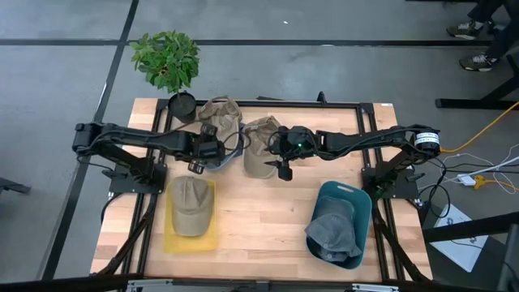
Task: Pick & Place hat
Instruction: Put the left brown cap into the yellow bin
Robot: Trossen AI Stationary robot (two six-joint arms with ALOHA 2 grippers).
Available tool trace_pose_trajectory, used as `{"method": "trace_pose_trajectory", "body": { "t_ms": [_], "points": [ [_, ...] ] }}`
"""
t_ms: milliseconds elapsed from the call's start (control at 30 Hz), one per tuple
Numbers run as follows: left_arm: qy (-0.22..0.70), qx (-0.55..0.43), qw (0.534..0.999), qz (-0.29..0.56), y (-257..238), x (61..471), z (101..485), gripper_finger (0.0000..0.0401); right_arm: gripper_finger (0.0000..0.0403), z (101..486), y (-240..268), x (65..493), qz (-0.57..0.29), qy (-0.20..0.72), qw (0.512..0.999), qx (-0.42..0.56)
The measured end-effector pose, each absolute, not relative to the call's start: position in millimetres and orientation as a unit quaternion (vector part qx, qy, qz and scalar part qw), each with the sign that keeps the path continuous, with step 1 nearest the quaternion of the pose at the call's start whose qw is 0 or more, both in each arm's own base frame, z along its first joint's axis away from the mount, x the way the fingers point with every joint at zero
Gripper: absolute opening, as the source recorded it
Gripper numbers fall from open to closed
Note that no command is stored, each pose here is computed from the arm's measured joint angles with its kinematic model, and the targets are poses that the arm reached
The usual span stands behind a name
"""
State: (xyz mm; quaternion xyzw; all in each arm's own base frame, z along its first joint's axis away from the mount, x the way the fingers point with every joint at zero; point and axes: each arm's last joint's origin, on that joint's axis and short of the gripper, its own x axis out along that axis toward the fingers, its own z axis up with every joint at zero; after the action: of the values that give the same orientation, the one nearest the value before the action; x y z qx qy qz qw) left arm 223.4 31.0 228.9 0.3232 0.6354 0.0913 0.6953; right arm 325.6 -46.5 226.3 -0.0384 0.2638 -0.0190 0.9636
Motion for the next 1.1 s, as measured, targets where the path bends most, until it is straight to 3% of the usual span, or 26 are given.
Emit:
{"method": "trace_pose_trajectory", "body": {
  "t_ms": [367, 600, 767, 1100],
  "points": [
    [0.711, 0.374, 0.595, 0.005, 32, 233, 182, 0.0189, 0.0236, 224, -46, 324, -0.018, 0.277, 0.960, -0.037],
    [0.744, 0.398, 0.536, 0.027, 41, 225, 159, 0.0169, 0.0236, 224, -46, 324, -0.018, 0.276, 0.960, -0.037],
    [0.735, 0.396, 0.546, 0.071, 44, 226, 155, 0.0136, 0.0236, 224, -46, 324, -0.018, 0.276, 0.960, -0.037],
    [0.683, 0.402, 0.601, 0.108, 38, 232, 169, 0.0013, 0.0236, 224, -46, 324, -0.018, 0.276, 0.960, -0.035]
  ]
}}
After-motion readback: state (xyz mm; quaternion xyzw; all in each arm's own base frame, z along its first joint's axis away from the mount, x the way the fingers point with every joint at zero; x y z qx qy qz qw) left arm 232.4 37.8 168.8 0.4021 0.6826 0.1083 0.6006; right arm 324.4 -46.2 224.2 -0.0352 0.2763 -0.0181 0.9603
